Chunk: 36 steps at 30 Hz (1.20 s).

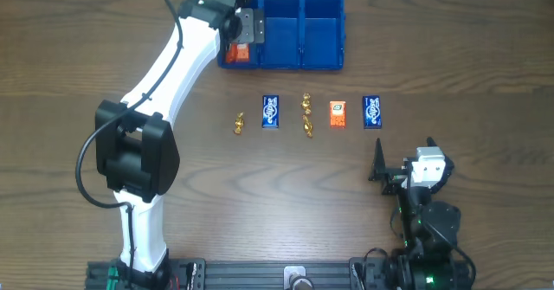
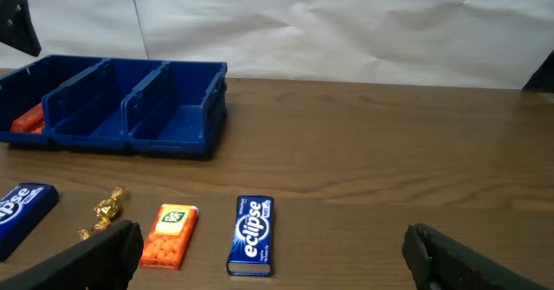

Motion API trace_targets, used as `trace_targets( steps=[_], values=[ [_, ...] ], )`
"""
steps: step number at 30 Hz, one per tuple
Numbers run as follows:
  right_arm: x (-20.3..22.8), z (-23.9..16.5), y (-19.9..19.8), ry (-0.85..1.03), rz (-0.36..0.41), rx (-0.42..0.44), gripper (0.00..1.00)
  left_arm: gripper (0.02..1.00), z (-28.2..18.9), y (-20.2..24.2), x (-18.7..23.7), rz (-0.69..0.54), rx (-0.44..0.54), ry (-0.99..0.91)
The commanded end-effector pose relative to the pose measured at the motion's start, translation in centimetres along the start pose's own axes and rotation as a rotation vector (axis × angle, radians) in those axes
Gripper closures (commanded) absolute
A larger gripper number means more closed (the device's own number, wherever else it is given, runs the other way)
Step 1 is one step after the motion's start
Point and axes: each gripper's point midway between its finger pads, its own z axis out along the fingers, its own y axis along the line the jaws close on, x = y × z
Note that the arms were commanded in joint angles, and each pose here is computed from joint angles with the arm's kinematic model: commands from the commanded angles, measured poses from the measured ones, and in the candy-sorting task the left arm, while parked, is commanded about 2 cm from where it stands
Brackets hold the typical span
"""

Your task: Sort Candies Into Trays

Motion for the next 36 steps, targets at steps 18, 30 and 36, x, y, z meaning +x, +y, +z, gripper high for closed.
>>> trace_targets(
  steps=[18, 30, 36],
  values=[
    [0.1, -0.1, -0.3, 0.010, -0.011, 0.014, 0.001, 0.018, -7.7, -19.6, 14.3, 0.060, 0.134, 0.156],
    [0.1, -0.1, -0.3, 0.010, -0.011, 0.014, 0.003, 0.029, -2.7, -21.6, 20.1, 0.064, 0.066, 0.260],
    [0.1, -0.1, -0.3, 0.010, -0.011, 0.014, 0.003, 0.038, -0.5, -22.7, 20.9, 0.051, 0.091, 0.266]
  ],
)
